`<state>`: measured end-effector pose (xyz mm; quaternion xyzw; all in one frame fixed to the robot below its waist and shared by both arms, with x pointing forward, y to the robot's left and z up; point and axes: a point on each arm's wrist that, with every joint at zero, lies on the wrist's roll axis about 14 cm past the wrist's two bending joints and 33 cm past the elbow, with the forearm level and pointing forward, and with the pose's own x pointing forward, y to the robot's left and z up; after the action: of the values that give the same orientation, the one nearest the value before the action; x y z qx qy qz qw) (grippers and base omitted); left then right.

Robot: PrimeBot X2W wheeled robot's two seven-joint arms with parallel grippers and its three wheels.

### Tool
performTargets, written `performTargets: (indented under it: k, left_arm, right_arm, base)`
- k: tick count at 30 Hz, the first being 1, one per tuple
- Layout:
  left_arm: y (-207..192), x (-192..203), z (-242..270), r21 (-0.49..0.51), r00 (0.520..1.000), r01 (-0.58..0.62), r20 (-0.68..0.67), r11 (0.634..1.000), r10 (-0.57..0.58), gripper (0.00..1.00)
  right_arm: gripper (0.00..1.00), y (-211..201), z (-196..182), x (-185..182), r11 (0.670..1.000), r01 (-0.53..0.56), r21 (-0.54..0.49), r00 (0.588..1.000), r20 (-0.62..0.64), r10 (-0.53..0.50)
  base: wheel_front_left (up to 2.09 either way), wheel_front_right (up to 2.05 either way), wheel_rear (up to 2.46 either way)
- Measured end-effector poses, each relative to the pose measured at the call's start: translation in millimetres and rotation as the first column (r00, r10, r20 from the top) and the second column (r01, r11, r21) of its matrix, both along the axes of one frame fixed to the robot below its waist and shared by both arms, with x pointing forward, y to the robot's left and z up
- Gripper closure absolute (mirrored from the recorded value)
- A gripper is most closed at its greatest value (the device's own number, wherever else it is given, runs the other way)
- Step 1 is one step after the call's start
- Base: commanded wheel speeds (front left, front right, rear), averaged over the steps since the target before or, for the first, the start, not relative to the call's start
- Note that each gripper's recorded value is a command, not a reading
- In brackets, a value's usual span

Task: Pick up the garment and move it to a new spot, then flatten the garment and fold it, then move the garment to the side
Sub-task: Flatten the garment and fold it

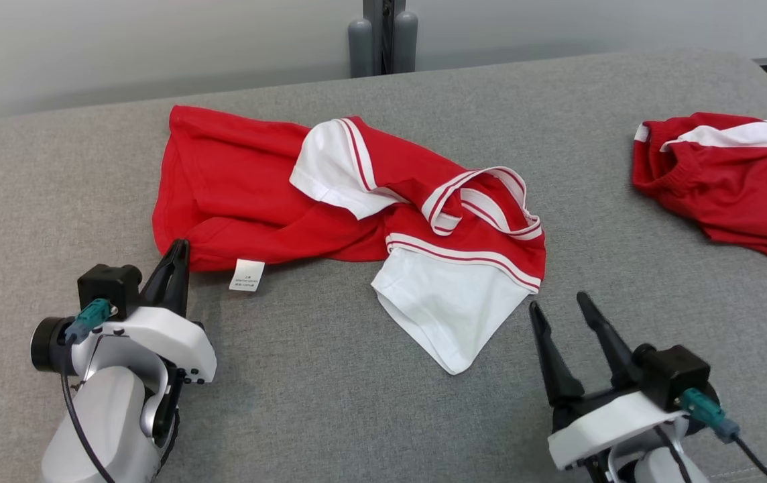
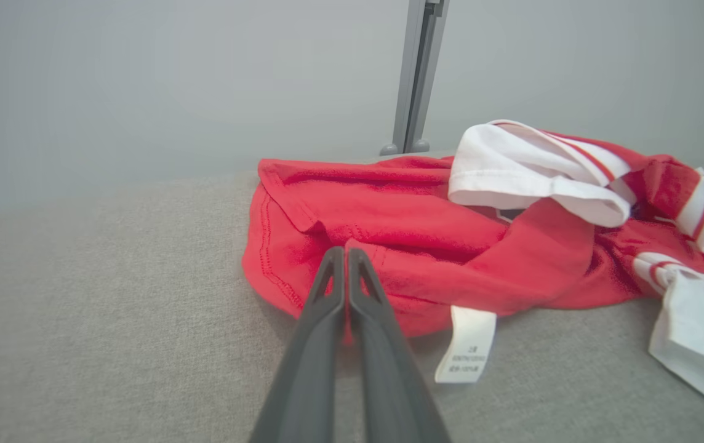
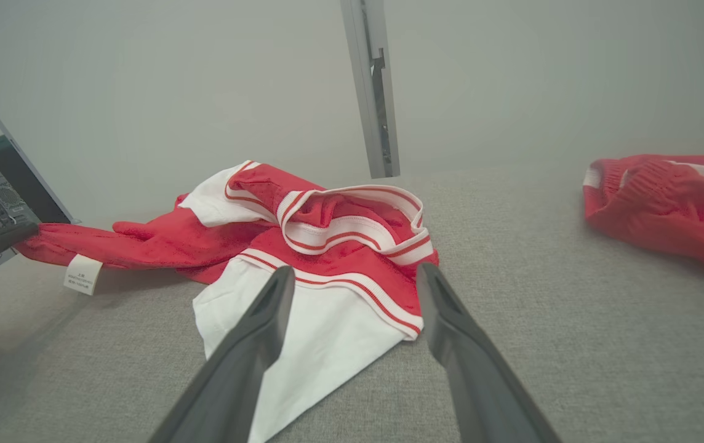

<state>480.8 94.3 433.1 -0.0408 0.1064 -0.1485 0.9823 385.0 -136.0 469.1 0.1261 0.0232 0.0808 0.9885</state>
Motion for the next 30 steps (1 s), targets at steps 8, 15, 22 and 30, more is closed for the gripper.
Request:
performTargets:
  k: [8, 15, 22, 30]
  left_arm:
    - [6, -7, 9, -0.083, 0.999, -0.053, 0.009, 0.995, 0.054, 1.0]
    - [8, -9, 7, -0.141, 0.997, -0.073, -0.031, 0.987, 0.069, 1.0]
    - [16, -4, 1, -0.144, 0.995, -0.082, -0.072, 0.986, 0.072, 1.0]
    - [19, 4, -2, -0.132, 0.994, -0.079, -0.08, 0.988, 0.069, 1.0]
  right_arm:
    - [0.0, 16, -34, -25, 0.999, -0.039, 0.036, 0.991, -0.128, 0.043]
    - [0.0, 37, -54, -43, 0.985, -0.065, 0.158, 0.961, -0.256, 0.105]
    - [0.0, 58, -62, -45, 0.956, -0.079, 0.281, 0.93, -0.326, 0.172]
    - [0.0, 74, -62, -40, 0.909, -0.063, 0.412, 0.905, -0.361, 0.226]
  base:
    - [0.0, 0.0, 0.0]
    - [0.0, 0.0, 0.0]
    - [0.0, 0.0, 0.0]
    - [0.0, 0.0, 0.0]
